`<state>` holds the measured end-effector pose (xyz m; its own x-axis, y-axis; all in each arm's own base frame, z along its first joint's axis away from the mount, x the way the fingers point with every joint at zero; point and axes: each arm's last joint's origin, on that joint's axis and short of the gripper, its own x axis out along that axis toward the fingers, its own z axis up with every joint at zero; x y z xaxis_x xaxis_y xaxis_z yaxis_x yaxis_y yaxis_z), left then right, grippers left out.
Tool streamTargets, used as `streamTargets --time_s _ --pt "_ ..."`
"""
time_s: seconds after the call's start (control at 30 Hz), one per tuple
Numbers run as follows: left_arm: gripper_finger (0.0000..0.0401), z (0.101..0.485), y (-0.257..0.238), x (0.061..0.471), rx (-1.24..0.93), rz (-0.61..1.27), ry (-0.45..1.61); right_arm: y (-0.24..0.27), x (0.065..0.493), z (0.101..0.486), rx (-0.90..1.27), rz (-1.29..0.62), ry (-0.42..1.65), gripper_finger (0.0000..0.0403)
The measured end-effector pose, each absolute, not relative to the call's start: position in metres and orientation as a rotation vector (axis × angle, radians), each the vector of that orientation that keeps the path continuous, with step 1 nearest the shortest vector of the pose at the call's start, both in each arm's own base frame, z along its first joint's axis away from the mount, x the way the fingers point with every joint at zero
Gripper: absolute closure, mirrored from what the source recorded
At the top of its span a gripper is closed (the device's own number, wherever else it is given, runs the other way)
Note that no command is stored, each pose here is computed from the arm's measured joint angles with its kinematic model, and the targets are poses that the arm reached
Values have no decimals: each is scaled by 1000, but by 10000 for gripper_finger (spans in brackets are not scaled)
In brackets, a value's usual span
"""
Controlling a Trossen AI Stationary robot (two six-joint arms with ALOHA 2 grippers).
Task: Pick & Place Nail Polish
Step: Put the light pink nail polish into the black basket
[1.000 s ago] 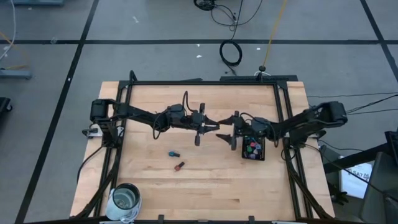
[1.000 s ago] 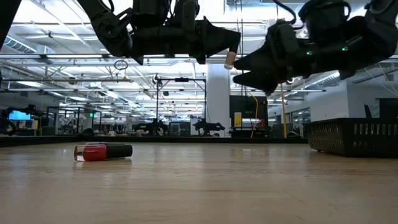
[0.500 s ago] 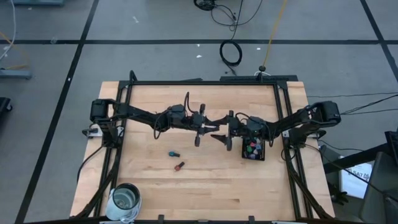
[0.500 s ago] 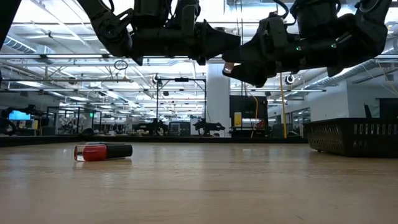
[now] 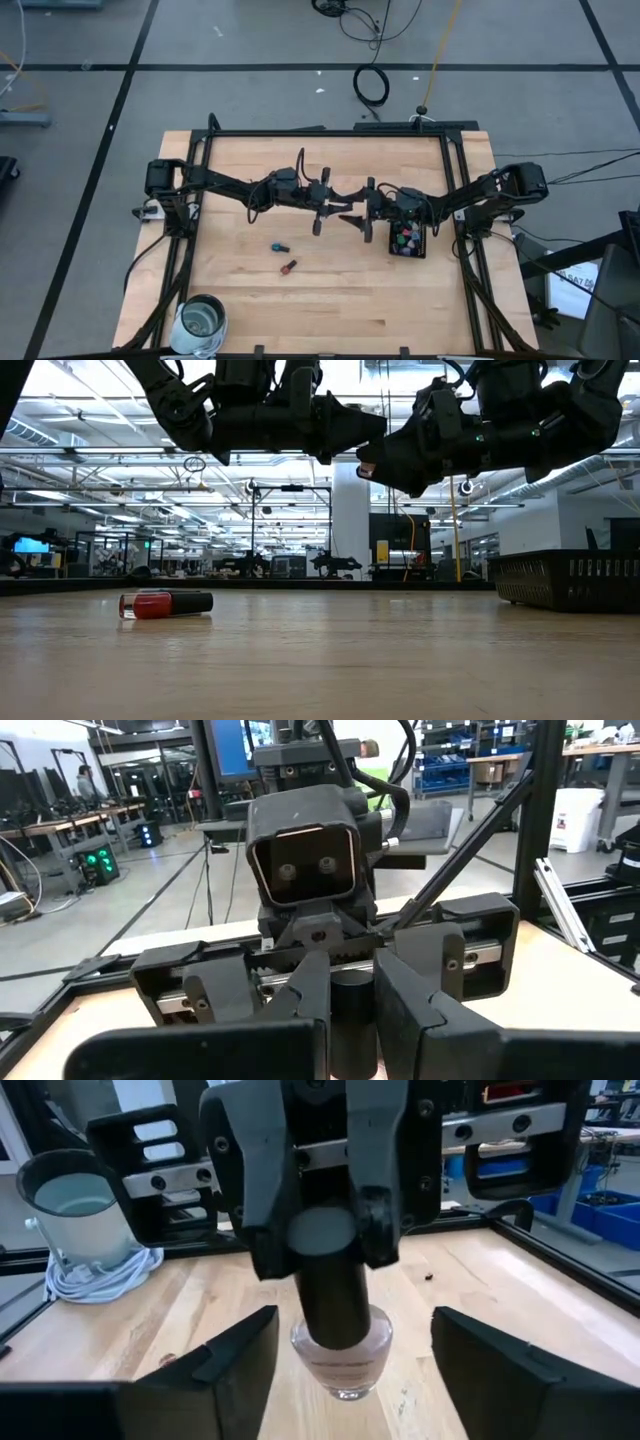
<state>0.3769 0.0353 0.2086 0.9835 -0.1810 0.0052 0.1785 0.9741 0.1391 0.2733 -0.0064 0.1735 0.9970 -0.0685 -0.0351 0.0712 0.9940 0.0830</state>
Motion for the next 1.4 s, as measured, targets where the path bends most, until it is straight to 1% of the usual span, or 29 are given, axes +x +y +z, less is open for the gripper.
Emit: streamTargets --time_s 0.37,0.5,0.77,0.83,0.9,1.07,1.27,1.4 --pt "368 209 34 377 141 -184 -18 -6 273 173 84 -65 33 257" --pt "368 209 34 377 145 -183 -18 -6 273 173 41 -62 34 296" --pt "367 208 34 377 147 -183 -15 -6 273 174 16 -65 30 296" --pt "351 208 34 377 141 -179 -12 -6 273 174 26 -65 30 296" --pt "327 208 34 377 125 -155 -7 -6 273 174 35 -66 32 296" --pt "259 207 34 378 73 -2 12 -7 273 172 50 -78 43 296" --pt "173 210 23 378 188 134 24 -7 272 170 98 -78 80 296" --pt "132 224 15 372 249 197 23 -7 267 166 120 -80 208 296"
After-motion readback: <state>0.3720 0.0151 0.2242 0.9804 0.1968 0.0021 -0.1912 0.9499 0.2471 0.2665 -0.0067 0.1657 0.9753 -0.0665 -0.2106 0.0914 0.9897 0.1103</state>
